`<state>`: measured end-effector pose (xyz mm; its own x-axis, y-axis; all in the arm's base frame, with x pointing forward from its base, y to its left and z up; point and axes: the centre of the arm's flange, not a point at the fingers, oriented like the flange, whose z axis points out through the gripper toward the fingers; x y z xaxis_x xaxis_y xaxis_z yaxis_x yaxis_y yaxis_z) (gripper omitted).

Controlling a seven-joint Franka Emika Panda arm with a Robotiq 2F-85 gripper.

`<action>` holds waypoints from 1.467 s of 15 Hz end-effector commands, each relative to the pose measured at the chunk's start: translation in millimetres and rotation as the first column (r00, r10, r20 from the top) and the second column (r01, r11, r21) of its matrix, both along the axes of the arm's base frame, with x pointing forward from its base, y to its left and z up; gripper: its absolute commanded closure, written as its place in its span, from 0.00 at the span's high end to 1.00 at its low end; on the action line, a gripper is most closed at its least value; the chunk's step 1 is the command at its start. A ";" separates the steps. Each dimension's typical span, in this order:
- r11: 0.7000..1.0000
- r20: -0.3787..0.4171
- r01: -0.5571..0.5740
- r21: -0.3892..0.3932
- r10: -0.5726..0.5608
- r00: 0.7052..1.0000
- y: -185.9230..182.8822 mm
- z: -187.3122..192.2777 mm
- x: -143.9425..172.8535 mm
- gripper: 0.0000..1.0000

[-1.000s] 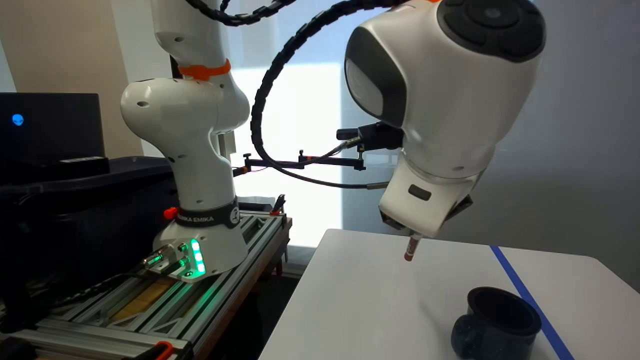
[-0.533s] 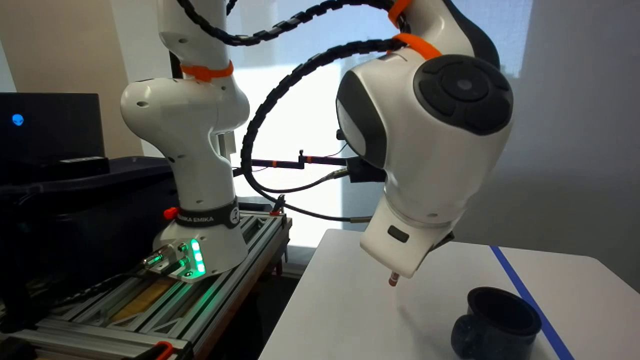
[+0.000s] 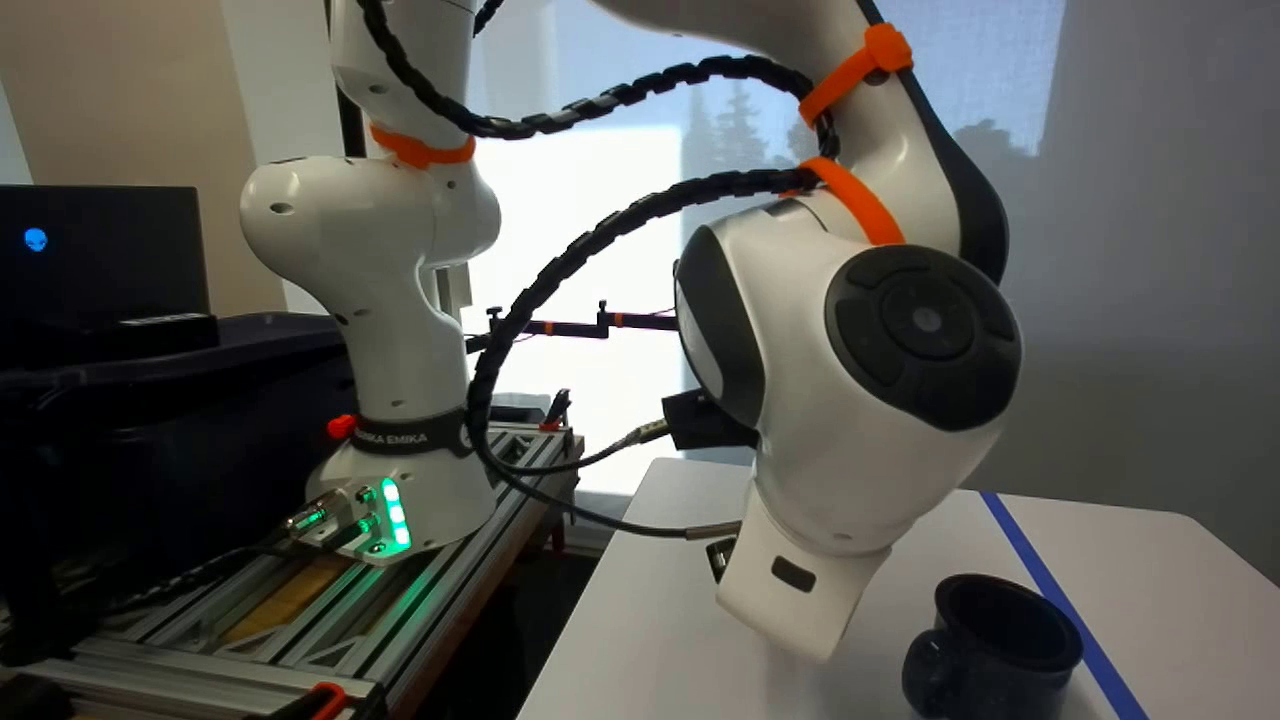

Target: Take the marker out of the cup

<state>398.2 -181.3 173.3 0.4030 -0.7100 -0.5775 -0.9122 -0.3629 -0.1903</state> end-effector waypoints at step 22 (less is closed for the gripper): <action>0.861 0.026 -0.176 -0.478 0.214 0.976 2.7 -36.5 28.5 0.48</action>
<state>431.3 -190.5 136.3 0.5678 -0.7993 -0.1968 -0.8188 -0.5729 -0.0357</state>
